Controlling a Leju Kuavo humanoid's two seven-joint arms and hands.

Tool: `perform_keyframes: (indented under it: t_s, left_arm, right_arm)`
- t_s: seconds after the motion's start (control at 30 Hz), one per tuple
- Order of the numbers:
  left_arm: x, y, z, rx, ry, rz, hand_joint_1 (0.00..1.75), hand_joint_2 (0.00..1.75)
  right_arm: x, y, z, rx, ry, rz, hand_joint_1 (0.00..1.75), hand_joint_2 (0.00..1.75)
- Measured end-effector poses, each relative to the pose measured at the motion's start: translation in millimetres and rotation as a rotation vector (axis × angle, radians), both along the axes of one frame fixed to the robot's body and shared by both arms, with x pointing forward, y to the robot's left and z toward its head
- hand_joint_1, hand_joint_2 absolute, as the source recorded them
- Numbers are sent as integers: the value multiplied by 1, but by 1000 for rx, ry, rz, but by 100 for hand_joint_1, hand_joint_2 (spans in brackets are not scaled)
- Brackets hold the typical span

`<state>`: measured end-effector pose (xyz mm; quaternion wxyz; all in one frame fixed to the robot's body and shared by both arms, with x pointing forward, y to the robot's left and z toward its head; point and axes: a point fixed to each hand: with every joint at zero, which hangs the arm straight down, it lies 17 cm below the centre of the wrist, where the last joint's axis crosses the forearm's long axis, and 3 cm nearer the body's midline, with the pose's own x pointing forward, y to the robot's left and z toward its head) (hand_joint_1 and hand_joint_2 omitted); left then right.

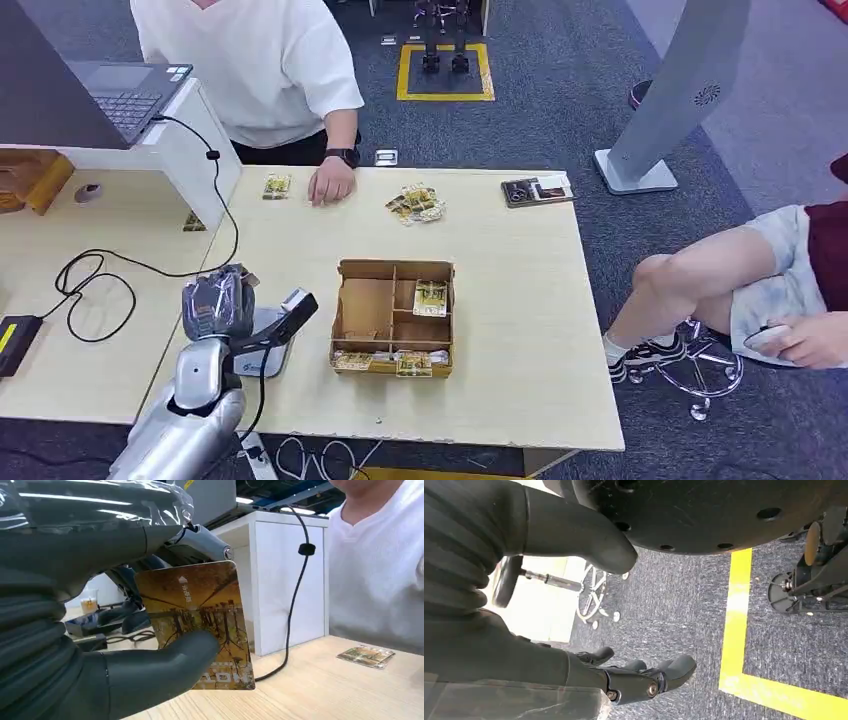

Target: Pass the card to the sensor for recognition and then transmit it.

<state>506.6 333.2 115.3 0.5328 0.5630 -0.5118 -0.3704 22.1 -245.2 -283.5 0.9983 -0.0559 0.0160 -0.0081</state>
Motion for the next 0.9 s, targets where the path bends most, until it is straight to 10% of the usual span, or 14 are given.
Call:
perform_keyframes:
  t_s: [0.9]
  left_arm:
    - [-9, 7, -65, 170, 272, 8, 175, 175]
  right_arm:
    - [-1, 0, 0, 3, 6, -2, 0, 175]
